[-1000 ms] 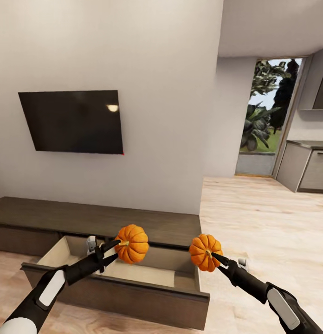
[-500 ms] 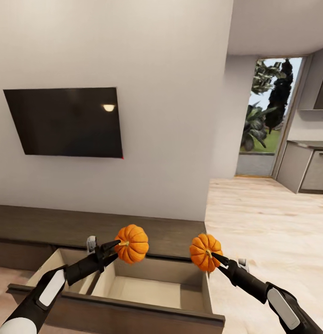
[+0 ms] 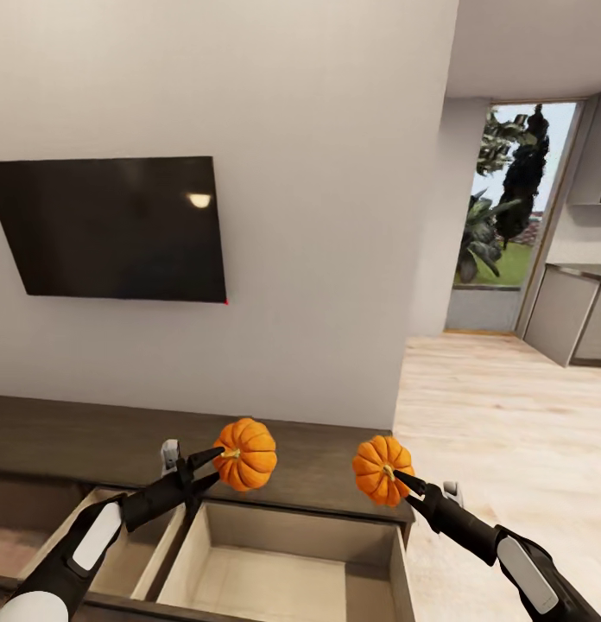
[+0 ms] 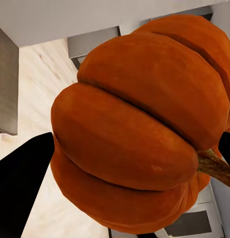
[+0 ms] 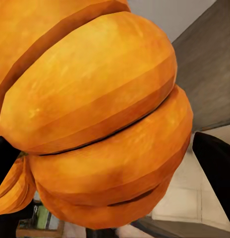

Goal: Place each of the two pumpkins and all three candles from the living room inside a cabinet in the living room (use any cabinet), then make sure every cabinet is closed, and position the cauldron so it is next to a table in the living room.

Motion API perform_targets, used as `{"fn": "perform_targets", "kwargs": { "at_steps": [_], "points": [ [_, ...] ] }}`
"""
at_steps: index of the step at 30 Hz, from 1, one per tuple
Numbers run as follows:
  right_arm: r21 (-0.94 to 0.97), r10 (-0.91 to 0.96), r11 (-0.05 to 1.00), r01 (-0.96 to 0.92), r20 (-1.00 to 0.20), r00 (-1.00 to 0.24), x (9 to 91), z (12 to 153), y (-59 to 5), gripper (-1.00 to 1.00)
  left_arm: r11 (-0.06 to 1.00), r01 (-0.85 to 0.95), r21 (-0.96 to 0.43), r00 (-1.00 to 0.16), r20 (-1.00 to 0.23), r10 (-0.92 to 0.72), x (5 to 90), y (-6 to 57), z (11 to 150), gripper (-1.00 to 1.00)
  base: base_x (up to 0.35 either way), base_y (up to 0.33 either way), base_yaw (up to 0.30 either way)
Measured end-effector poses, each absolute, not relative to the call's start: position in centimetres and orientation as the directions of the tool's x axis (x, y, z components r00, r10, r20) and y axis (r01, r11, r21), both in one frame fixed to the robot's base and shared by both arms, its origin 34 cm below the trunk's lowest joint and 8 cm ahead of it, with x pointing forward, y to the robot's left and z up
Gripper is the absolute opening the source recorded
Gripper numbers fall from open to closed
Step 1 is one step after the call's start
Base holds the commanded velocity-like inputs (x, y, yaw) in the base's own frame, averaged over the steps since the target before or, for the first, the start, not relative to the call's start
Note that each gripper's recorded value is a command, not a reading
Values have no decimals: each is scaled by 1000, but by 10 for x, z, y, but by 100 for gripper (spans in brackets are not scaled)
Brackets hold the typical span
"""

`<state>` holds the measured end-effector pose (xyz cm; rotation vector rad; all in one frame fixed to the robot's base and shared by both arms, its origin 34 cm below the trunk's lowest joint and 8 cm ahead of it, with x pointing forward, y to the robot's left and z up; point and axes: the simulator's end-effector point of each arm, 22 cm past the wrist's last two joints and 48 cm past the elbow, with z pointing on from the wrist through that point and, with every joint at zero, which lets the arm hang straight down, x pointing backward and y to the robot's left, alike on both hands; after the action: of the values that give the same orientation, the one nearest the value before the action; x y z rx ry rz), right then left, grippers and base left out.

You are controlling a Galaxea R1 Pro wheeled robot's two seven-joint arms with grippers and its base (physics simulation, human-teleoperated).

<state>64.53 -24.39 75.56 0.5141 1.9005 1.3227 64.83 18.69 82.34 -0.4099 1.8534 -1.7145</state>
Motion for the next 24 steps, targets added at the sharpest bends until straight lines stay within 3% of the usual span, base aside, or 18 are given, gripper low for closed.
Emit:
{"fn": "perform_targets", "kwargs": {
  "at_steps": [11, 24],
  "points": [
    [919, 687, 383, -92, -349, -637, 646, 757, -244, -100, 128, 158, -979, -786, -203, -584, 649, 188, 825, -100, 207, 199, -70],
    [921, 689, 379, -91, -347, -636, 646, 754, -244, -100, 113, 158, -981, -785, -194, -589, 648, 189, 823, -100, 18, 17, -1]
  ]
}}
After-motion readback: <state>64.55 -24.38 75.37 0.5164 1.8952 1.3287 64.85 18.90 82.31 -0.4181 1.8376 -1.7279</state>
